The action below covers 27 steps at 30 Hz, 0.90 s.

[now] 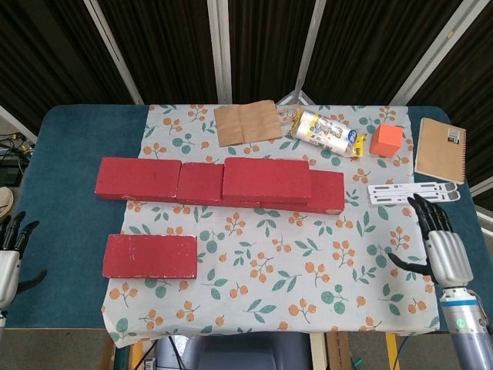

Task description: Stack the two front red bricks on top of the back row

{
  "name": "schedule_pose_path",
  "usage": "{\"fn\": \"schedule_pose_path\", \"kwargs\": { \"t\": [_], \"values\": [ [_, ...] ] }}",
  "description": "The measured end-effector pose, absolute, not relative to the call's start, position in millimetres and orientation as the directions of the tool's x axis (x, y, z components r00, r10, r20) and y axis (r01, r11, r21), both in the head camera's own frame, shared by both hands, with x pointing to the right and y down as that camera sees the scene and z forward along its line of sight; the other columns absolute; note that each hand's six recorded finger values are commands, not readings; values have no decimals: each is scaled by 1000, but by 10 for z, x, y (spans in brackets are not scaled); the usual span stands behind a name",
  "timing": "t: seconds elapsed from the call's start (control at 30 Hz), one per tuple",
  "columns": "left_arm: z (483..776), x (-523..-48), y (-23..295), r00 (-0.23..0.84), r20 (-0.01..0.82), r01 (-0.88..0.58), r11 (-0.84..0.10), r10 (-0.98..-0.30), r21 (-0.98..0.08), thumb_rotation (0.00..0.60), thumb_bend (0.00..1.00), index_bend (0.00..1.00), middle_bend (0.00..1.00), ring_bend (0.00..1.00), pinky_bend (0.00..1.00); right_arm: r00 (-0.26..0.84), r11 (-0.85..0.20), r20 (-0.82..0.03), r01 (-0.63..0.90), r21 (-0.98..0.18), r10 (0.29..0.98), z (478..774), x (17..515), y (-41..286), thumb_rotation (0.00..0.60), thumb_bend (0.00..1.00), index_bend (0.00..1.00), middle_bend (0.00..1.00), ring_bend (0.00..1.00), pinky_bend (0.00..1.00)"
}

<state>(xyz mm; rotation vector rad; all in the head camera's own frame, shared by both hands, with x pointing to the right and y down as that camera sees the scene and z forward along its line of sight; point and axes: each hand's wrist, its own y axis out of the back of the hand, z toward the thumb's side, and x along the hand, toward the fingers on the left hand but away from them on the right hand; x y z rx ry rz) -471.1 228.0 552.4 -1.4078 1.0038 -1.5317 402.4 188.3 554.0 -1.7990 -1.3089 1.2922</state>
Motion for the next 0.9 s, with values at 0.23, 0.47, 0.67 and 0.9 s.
{"fn": "schedule_pose_path", "kwargs": {
  "t": [0.23,0.47,0.67,0.9],
  "values": [
    [5596,-4611,2255,-10,409,-18,-409,-913,-912,600,16,30,0,0,35,28,-405,-423,352,-844,905,5680,4096,2217,600,200,0,27,1,0],
    [5796,-4421,2161,52,566,-57,-569,-823,-821,600,0,13,0,0,6,-4,-442,-471,335,-832,882,5818,4175,2284,600,200,0,27,1,0],
    [5897,-4112,1995,110,662,-78,-670,-742,-738,600,0,10,0,0,0,-18,-463,-495,326,-824,869,5856,4217,2309,600,200,0,26,1,0],
    [5944,-3795,1849,138,702,-3,-709,-699,-706,600,0,10,0,0,0,-19,-469,-500,321,-823,866,5864,4200,2300,600,200,0,26,1,0]
  ]
}}
